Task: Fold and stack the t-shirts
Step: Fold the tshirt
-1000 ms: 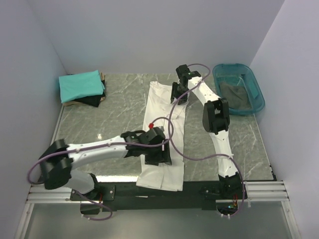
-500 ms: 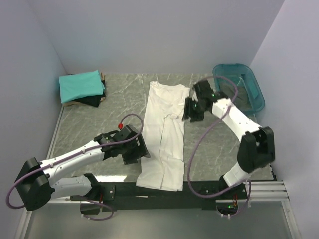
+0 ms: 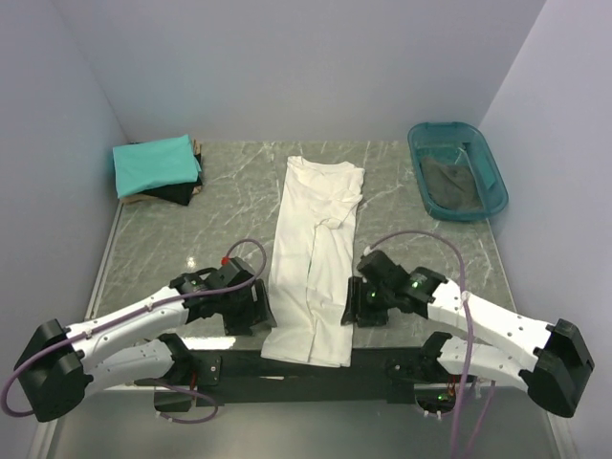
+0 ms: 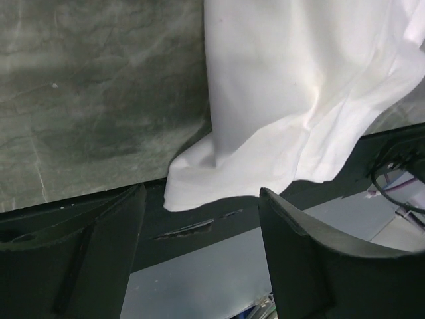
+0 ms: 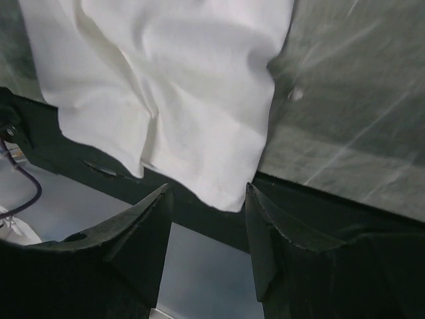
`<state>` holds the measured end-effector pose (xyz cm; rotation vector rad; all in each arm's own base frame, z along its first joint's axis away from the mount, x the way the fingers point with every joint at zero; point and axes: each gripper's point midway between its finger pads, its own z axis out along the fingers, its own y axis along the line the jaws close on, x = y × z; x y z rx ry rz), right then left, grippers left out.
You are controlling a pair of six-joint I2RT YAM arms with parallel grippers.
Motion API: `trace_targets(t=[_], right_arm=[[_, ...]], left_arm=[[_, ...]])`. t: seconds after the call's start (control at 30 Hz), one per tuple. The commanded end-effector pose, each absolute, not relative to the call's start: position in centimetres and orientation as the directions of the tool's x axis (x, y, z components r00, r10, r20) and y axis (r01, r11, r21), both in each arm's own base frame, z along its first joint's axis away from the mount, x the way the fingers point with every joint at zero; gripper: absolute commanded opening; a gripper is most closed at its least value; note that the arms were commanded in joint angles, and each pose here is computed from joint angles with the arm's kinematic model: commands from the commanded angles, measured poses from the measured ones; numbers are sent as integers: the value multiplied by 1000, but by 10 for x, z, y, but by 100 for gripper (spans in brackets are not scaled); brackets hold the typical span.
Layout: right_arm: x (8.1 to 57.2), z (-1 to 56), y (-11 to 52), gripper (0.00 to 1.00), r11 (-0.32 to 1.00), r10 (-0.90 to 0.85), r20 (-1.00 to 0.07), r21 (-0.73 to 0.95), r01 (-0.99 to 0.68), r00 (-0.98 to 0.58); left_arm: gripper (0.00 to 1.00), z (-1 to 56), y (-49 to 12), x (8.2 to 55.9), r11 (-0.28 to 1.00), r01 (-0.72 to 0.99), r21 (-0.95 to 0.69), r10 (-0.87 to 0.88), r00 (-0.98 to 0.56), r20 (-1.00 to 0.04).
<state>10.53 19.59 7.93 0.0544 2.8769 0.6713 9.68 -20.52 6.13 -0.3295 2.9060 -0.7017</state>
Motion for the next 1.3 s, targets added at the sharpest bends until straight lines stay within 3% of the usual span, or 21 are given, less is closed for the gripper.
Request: trace_targets(t=[0.0,0.37,0.93,1.07,1.27], right_arm=[[90,79,208,55,876,195,-132,470,112,-972],[36,46,203,54,924,102,6,370,97,-995],[25,15,212,51,912,61,58,402,79,-996],[18,11,215,48,915,37,77,397,65,-996],[5,2,210,33,931,34,120,358,75,-992]], left_arm=[[75,73,-208,93,846,-137,-515,-212,-973,-90],[73,52,-195,75,849,-185,-495,-232,-972,-33],[71,46,-193,64,838,-217,-501,-247,-969,6],[71,47,-194,61,835,-217,-506,-247,-969,8],[67,39,-204,46,840,-208,-500,-216,-975,42]])
